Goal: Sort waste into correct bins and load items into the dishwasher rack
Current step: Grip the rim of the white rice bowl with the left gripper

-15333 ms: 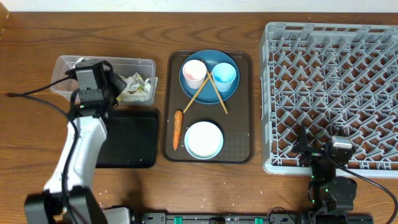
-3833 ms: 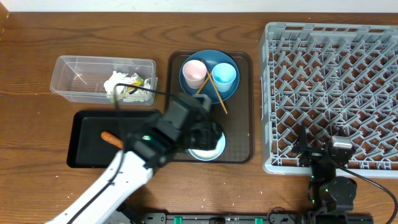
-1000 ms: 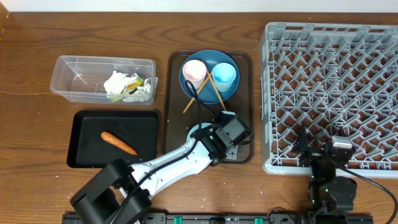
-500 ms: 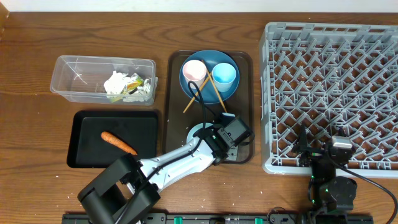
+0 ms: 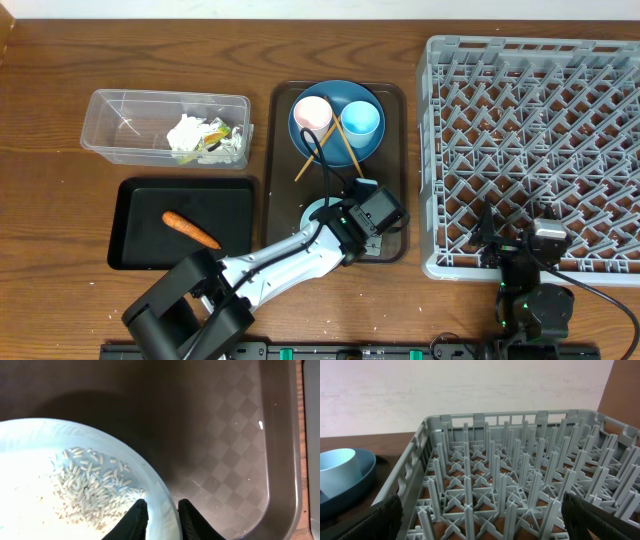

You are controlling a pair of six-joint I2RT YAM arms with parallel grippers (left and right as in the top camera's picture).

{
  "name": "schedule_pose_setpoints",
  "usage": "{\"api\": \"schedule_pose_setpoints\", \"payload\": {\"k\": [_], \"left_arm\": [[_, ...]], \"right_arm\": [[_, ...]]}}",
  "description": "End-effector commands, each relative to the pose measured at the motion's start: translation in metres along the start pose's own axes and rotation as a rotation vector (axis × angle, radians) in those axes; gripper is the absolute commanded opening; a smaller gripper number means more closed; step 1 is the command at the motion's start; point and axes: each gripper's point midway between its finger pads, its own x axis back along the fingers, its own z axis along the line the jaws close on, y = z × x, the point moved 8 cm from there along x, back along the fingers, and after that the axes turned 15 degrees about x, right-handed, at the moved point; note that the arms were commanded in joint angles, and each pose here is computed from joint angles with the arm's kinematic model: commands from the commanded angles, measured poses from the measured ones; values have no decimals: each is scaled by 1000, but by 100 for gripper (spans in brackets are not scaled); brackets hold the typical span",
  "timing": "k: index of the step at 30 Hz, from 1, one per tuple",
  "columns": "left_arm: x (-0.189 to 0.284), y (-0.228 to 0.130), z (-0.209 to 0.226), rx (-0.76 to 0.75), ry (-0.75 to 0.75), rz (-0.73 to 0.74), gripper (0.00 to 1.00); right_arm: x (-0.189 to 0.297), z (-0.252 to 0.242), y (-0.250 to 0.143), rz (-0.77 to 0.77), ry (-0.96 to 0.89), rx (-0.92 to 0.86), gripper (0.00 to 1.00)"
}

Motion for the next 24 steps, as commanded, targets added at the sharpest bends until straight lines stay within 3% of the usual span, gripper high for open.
{"api": "schedule_pose_setpoints", "payload": {"k": [1,24], "left_arm": [[5,2,3,10,10,-22,23],[5,1,4,8,19,-16,19]], "right_arm": [[0,2,0,-1,8,-13,99],[0,2,0,-1,8,-13,99]]}}
